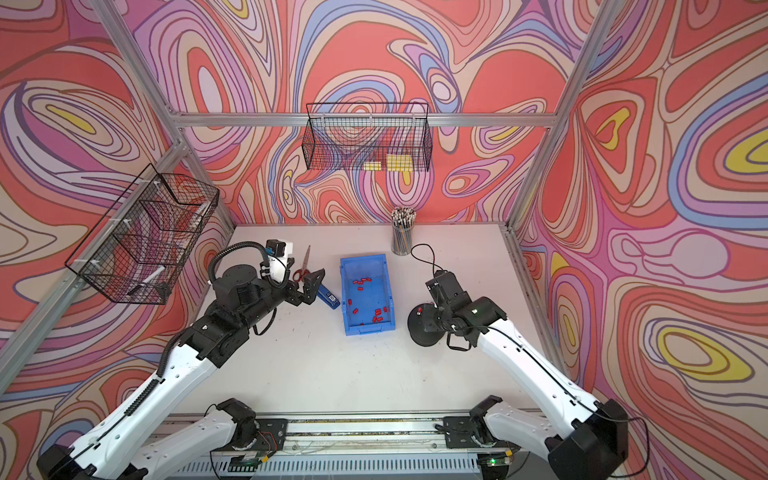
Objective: Cover the protruding screws with screw protection sleeves
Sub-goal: Attach the screw protection sleeve to the screw.
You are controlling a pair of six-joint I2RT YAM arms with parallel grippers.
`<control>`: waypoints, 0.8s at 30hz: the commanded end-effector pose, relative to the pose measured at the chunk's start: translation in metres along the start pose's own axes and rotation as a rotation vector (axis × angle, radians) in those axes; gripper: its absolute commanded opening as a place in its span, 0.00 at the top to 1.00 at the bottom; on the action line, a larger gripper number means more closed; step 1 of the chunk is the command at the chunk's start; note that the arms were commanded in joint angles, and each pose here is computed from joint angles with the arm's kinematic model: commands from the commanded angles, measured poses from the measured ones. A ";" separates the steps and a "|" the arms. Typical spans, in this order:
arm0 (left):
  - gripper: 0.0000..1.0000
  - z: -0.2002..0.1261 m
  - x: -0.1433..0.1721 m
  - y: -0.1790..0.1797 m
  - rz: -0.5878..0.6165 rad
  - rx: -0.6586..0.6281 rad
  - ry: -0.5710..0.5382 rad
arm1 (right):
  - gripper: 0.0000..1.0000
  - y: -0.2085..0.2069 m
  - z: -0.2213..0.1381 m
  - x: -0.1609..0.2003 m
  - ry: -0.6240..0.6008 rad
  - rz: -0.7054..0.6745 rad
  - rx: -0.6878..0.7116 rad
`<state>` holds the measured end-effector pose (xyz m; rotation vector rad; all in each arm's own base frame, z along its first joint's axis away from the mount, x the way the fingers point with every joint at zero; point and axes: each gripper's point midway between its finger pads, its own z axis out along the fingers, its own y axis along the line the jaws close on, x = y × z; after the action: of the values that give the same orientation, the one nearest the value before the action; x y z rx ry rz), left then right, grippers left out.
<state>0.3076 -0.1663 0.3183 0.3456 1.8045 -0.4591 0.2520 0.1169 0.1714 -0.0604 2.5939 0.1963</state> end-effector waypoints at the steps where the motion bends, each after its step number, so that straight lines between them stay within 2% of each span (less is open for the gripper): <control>1: 0.01 -0.001 -0.007 -0.004 -0.006 0.017 -0.008 | 0.95 0.005 -0.008 -0.004 -0.026 -0.003 -0.039; 9: 0.02 0.000 -0.007 -0.005 -0.010 0.019 -0.006 | 0.96 0.015 -0.003 0.001 -0.009 0.000 -0.101; 24: 0.01 -0.002 -0.007 -0.003 -0.005 0.011 -0.007 | 0.96 0.008 0.022 0.017 0.069 0.017 -0.046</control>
<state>0.3088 -0.1682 0.3150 0.3472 1.8158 -0.4667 0.2472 0.1287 0.1509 -0.0817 2.6509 0.2680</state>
